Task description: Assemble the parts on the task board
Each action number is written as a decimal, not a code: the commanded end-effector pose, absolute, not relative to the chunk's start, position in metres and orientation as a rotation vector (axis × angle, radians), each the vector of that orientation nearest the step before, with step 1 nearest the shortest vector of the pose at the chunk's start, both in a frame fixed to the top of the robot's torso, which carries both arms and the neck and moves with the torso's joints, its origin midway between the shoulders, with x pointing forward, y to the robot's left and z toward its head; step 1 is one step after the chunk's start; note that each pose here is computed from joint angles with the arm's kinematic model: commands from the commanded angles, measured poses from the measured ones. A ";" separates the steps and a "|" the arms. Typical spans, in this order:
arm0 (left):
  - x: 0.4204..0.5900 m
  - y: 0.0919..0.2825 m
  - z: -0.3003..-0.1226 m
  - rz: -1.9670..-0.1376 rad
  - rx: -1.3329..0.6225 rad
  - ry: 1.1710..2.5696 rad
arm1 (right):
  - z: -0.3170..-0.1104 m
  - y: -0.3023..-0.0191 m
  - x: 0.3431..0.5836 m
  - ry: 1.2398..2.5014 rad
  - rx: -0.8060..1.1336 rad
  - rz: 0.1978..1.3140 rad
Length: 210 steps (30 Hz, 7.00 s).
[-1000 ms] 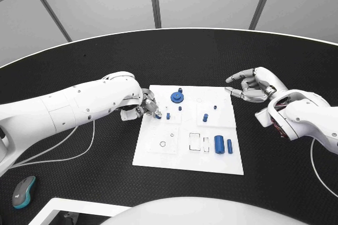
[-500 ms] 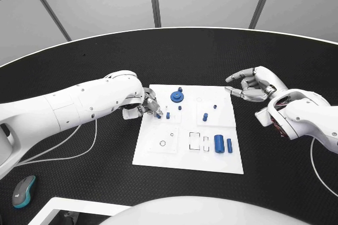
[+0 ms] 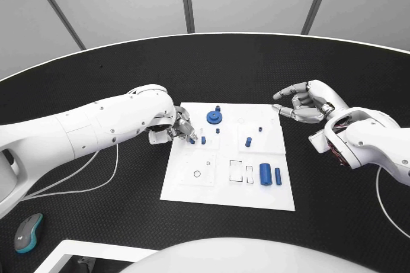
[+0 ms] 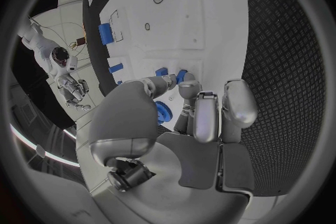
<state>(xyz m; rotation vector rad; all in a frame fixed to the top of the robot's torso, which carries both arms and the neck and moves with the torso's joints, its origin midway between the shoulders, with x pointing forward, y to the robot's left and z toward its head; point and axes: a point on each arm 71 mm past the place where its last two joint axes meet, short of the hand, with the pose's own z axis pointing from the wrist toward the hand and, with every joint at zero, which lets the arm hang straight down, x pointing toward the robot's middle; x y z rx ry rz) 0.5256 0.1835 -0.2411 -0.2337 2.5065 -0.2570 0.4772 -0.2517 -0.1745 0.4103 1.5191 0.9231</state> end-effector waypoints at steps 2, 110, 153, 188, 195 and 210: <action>0.526 0.184 -0.242 -0.249 -0.234 2.510 | -0.174 -0.252 0.477 1.519 0.410 0.923; 0.533 0.204 -0.221 -0.631 -0.530 2.180 | -0.175 -0.253 0.479 1.510 0.411 0.918; 0.537 0.121 -0.220 -0.647 0.279 1.870 | -0.175 -0.247 0.479 1.512 0.405 0.931; 0.535 0.111 -0.238 -0.599 0.356 1.908 | -0.175 -0.244 0.480 1.505 0.402 0.935; 0.537 0.112 -0.242 -0.589 0.349 1.913 | -0.175 -0.244 0.480 1.506 0.402 0.936; 0.537 0.112 -0.245 -0.582 0.355 1.937 | -0.175 -0.244 0.480 1.507 0.401 0.938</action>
